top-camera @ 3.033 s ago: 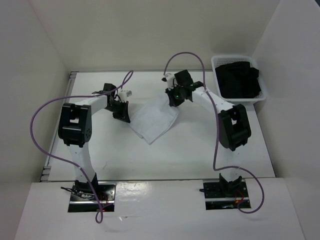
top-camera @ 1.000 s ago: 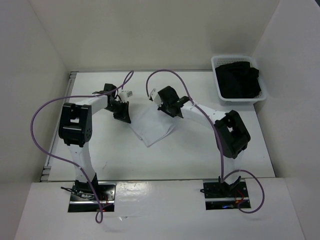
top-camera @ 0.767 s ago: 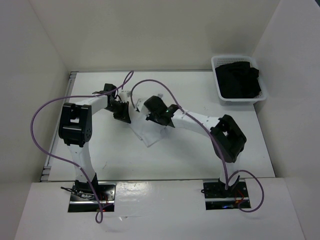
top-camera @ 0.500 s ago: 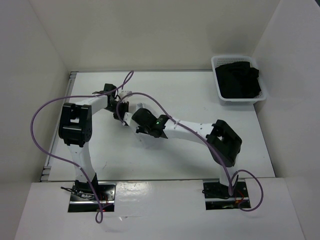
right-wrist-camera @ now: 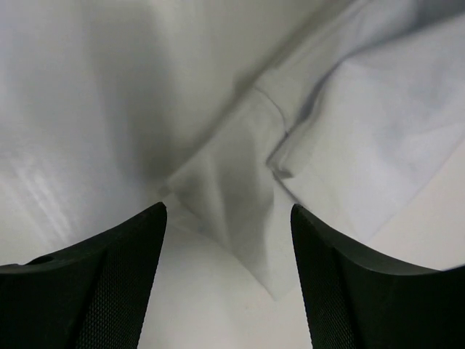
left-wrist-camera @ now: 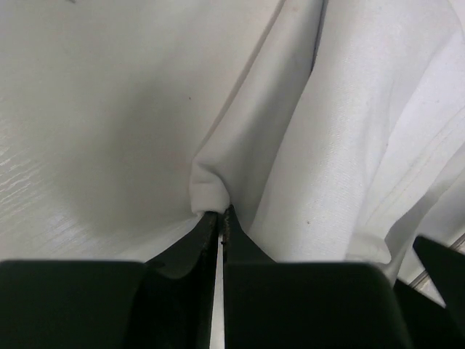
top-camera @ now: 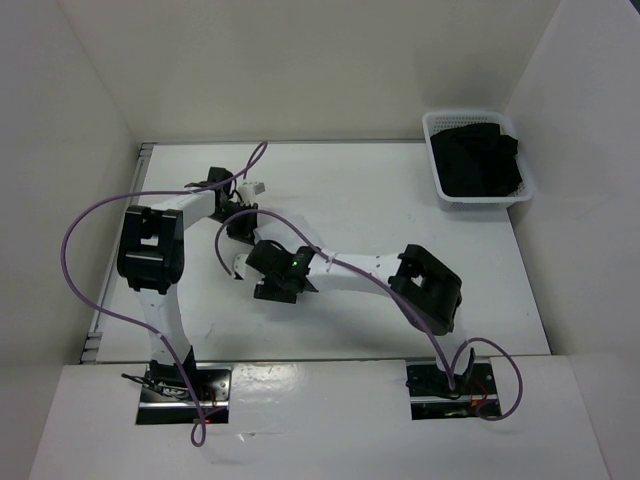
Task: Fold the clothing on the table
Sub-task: Fold the skirt
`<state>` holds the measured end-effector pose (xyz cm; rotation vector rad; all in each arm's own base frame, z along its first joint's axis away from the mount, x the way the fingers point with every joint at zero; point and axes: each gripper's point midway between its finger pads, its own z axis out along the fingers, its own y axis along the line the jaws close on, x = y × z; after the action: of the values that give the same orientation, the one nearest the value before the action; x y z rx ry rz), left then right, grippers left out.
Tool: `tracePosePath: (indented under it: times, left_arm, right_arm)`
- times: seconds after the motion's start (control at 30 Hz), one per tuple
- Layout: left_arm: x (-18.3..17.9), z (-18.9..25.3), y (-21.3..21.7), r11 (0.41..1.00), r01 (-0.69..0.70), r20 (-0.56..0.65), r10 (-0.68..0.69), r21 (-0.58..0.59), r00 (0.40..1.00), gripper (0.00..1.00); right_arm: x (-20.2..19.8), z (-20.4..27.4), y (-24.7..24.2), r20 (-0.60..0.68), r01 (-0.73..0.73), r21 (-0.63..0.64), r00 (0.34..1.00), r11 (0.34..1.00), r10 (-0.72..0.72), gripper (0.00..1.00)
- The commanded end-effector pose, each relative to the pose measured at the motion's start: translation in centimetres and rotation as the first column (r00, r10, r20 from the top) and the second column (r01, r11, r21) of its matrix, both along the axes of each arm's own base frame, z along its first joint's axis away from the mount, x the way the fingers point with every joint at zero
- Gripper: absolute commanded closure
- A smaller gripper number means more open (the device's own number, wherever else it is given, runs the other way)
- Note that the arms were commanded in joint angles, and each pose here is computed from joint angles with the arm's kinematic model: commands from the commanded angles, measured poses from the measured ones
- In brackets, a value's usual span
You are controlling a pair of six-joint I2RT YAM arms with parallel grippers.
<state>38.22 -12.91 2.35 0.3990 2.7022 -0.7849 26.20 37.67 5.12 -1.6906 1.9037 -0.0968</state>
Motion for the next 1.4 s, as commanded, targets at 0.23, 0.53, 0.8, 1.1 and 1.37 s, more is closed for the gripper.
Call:
tracePosePath:
  times: [0.23, 0.53, 0.8, 1.1, 1.37]
  left_arm:
    - [1.5, 7.1, 5.2, 0.994, -0.110, 0.149, 0.106, 0.017, 0.983, 0.53]
    - [-2.5, 26.2, 11.7, 0.937, -0.343, 0.680, 0.211, 0.063, 0.702, 0.00]
    - [-4.0, 20.1, -0.3, 0.997, 0.068, 0.518, -0.073, 0.029, 0.852, 0.06]
    - [-0.7, 8.6, -4.0, 0.925, 0.070, 0.394, -0.226, 0.373, 0.891, 0.08]
    - [1.3, 7.0, -6.1, 0.906, 0.010, 0.452, -0.220, 0.422, 0.865, 0.09]
  right_arm:
    - [-1.4, 12.6, -2.2, -0.087, -0.051, 0.291, 0.993, 0.955, 0.080, 0.20]
    - [2.7, 19.1, -16.8, -0.036, 0.243, 0.530, 0.964, 0.812, -0.264, 0.06]
    - [3.0, 18.9, -23.6, -0.066, 0.419, 0.601, 0.875, 0.680, -0.480, 0.02]
    - [3.4, 18.2, -24.6, -0.062, 0.459, 0.589, 0.847, 0.665, -0.529, 0.02]
    - [3.4, 18.2, -24.8, -0.066, 0.461, 0.591, 0.846, 0.662, -0.529, 0.02]
